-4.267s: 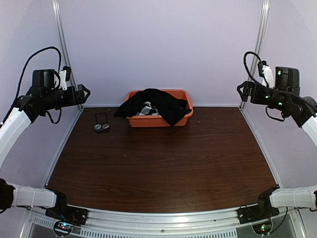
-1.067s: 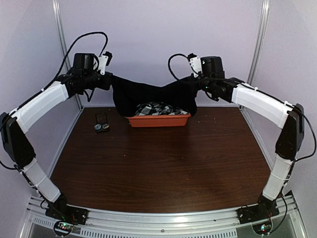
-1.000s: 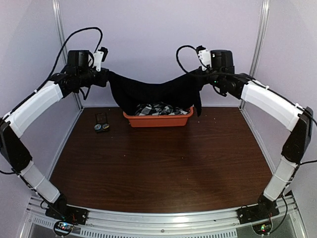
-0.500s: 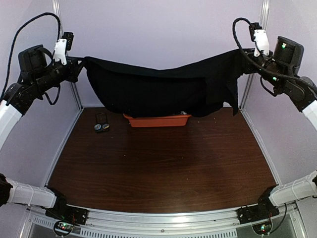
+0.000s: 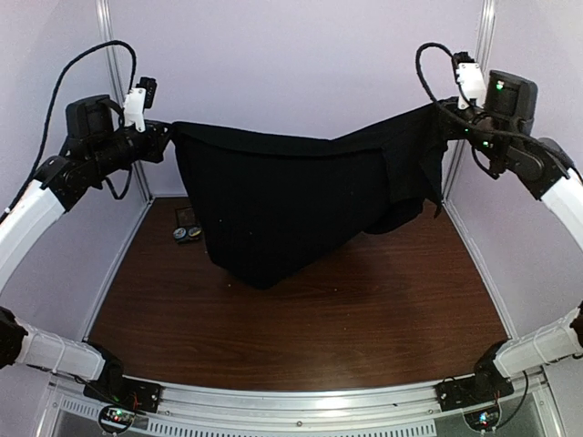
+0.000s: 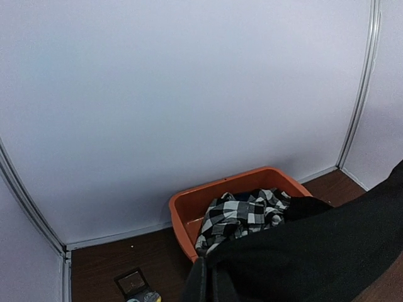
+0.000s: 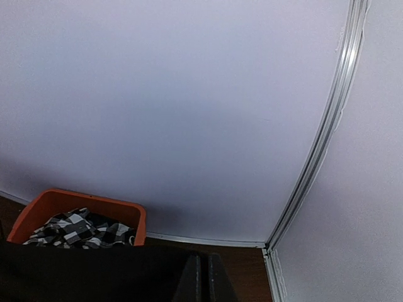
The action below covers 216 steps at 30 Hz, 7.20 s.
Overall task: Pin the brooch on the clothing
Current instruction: Flatten out the crumpled clothing at the center of the board, then adjust the crumpled clothing at the center of the board.
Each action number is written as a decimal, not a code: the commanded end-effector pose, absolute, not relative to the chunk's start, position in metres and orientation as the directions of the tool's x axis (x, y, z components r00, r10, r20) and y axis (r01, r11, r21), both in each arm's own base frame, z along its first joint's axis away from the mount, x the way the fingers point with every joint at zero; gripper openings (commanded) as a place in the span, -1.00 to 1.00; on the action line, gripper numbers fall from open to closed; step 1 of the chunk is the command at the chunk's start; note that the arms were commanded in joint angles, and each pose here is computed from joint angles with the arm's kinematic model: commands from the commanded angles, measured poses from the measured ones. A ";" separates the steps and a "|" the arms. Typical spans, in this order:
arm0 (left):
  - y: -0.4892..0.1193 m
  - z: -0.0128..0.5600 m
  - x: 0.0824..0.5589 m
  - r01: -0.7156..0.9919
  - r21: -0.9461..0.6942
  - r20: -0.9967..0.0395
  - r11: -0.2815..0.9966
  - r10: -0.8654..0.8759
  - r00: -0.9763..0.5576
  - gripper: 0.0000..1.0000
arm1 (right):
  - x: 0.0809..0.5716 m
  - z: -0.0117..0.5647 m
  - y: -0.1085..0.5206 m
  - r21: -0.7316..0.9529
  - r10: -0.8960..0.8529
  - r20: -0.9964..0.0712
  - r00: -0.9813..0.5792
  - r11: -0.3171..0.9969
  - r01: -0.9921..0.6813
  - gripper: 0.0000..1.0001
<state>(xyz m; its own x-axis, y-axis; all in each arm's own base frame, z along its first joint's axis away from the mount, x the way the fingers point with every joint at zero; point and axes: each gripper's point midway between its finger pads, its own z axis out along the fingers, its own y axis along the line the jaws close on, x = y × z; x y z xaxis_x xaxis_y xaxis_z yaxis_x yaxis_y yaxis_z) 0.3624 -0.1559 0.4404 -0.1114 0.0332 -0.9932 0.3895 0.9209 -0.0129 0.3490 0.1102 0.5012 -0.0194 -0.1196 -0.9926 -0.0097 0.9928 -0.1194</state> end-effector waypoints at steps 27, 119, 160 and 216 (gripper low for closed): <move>-0.145 0.350 0.332 0.319 0.056 -0.991 0.946 0.091 -0.095 -1.00 | 0.304 0.368 0.099 0.104 0.051 -0.954 -0.295 0.980 -0.167 -1.00; -0.236 0.037 0.250 0.912 0.154 -0.313 0.380 0.894 -0.320 0.26 | 0.233 0.108 0.201 -0.188 -0.769 -0.317 -0.555 0.625 -0.757 0.28; -0.234 0.049 0.252 0.862 0.132 -0.313 0.490 0.846 -0.433 -1.00 | 0.208 0.067 0.221 -0.167 -0.866 -0.163 -0.473 0.497 -0.851 0.30; -0.224 0.062 0.249 0.830 0.188 -0.347 0.525 0.826 -0.444 -1.00 | 0.200 0.074 0.226 -0.121 -0.865 -0.132 -0.484 0.499 -0.858 -0.98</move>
<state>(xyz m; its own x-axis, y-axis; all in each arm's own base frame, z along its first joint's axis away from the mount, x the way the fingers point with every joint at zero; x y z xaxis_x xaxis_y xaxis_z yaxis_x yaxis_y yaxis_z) 0.2480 -0.2206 0.0554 -0.4497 0.8349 -0.3174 0.8361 0.5185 0.1791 0.1905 0.2248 0.0471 -0.4721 -0.8782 -0.0770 -0.8755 0.4773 -0.0748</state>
